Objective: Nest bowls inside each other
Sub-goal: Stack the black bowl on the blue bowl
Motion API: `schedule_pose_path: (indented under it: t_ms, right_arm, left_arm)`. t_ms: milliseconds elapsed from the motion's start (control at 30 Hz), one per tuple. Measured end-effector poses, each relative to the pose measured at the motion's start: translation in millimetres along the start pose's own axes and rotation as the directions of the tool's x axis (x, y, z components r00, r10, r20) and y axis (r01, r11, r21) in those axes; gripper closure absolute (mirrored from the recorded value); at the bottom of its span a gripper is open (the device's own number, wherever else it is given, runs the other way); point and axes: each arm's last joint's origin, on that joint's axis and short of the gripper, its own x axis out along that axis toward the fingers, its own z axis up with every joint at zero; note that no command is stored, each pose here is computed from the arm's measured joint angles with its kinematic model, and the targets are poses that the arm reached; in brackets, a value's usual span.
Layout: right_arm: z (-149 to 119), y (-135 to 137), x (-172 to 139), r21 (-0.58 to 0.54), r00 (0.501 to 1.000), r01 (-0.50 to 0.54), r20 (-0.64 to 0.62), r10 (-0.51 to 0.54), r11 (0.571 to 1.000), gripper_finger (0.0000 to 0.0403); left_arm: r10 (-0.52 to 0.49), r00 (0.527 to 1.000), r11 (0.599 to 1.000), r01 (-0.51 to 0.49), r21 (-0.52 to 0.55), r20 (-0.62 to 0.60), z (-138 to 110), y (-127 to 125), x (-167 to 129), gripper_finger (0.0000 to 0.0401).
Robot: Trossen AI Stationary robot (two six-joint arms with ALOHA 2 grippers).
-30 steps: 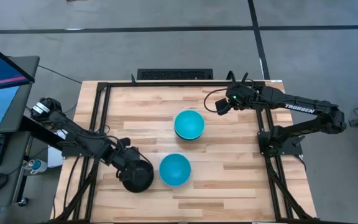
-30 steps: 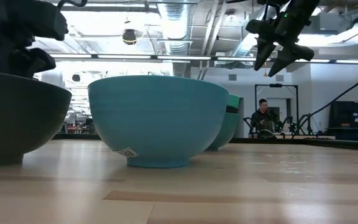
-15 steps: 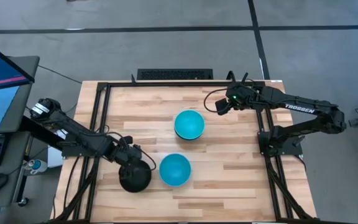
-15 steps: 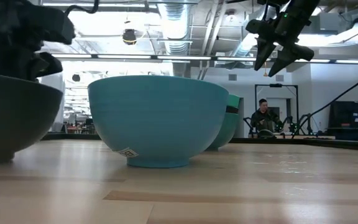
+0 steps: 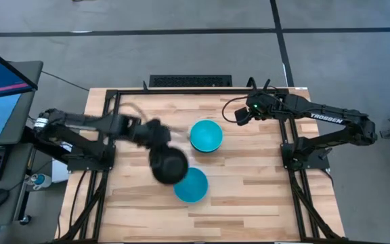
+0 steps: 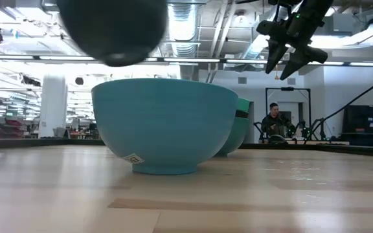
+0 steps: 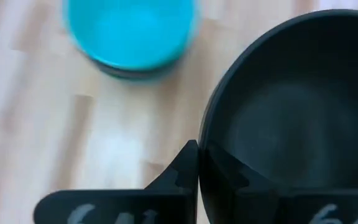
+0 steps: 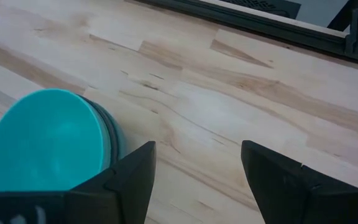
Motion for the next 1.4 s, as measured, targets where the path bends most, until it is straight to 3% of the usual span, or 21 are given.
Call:
schedule_pose_path:
  t_ms: [267, 433, 600, 900, 1333, 1400]
  right_arm:
    - [-5.4, -7.1, -15.9, 0.006, 0.995, 0.064, 0.072, -0.064, 0.998, 0.0144]
    - [-9.6, -20.1, -37.3, 0.049, 0.992, 0.050, 0.116, -0.055, 0.998, 0.0144]
    - [-17.1, -35.1, -55.6, 0.082, 0.987, 0.062, 0.141, -0.074, 0.995, 0.0144]
    - [-21.5, -45.3, -69.0, 0.096, 0.981, 0.053, 0.181, -0.070, 0.994, 0.0144]
    - [-21.9, -45.7, -68.8, 0.077, 0.981, 0.063, 0.176, -0.076, 0.995, 0.0144]
    - [-21.9, -45.6, -68.8, 0.077, 0.981, 0.062, 0.177, -0.074, 0.995, 0.0144]
  left_arm:
    - [0.111, 0.980, 0.985, -0.086, 0.152, -0.167, 63.1, 41.2, 48.8, 0.0401]
    - [0.092, 0.991, 0.974, -0.069, 0.214, -0.096, 106.7, 60.9, 60.5, 0.0401]
    - [0.052, 0.997, 0.980, -0.040, 0.194, -0.060, 135.0, 88.5, 70.2, 0.0401]
    - [0.017, 0.988, 0.981, 0.013, 0.195, -0.154, 144.2, 107.6, 116.5, 0.0401]
    - [0.027, 0.987, 0.979, 0.006, 0.204, -0.157, 144.1, 114.7, 129.2, 0.0401]
    - [0.044, 0.977, 0.981, -0.003, 0.194, -0.208, 138.8, 117.4, 138.2, 0.0401]
